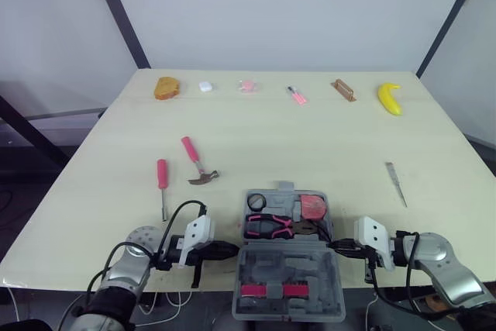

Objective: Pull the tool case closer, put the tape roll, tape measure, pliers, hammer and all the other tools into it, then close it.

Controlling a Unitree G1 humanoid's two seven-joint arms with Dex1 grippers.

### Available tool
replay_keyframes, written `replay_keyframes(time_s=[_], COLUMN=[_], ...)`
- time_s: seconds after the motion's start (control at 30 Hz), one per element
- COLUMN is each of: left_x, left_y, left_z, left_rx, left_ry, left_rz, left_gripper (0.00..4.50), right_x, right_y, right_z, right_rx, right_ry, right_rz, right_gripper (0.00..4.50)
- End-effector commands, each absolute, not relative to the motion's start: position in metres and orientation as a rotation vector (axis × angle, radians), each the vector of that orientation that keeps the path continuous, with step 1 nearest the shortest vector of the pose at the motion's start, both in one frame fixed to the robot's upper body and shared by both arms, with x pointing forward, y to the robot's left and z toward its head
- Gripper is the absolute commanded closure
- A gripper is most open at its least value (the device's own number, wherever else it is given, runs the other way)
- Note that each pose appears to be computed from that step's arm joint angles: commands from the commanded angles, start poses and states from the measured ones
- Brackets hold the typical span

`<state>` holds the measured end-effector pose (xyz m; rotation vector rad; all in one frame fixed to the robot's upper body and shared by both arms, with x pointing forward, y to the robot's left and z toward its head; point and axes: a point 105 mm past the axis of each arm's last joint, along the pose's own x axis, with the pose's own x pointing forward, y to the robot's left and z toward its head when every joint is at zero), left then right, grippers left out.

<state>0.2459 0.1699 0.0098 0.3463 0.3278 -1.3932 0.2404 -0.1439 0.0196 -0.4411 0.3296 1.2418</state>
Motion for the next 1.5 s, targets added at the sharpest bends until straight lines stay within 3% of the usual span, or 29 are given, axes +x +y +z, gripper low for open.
replay_keyframes(time_s=[0.03,0.67,1.07,1.5], left_x=[0.250,0.258,0.278,0.302], left_y=[0.167,0.147,0.143,0.137], left_z=[0.018,0.028,0.031,0.032], left_rx=[0.378,0.346,0.390,0.439], left_ry=[0.300,0.244,0.249,0.229], left_rz=[-1.394,-1.391,-1.362,-1.334], left_gripper=[4.50,4.50,4.50,4.50], right_x=[0.241,0.246,0.276,0.289], right_y=[-0.137,-0.133,-0.139,-0.137], right_z=[0.027,0.028,0.040,0.043], right_rx=[-0.445,-0.447,-0.473,-0.470], right_ry=[0.291,0.272,0.203,0.180], right_rz=[1.259,1.254,1.129,1.086], right_gripper=[4.48,4.48,4.48,4.48])
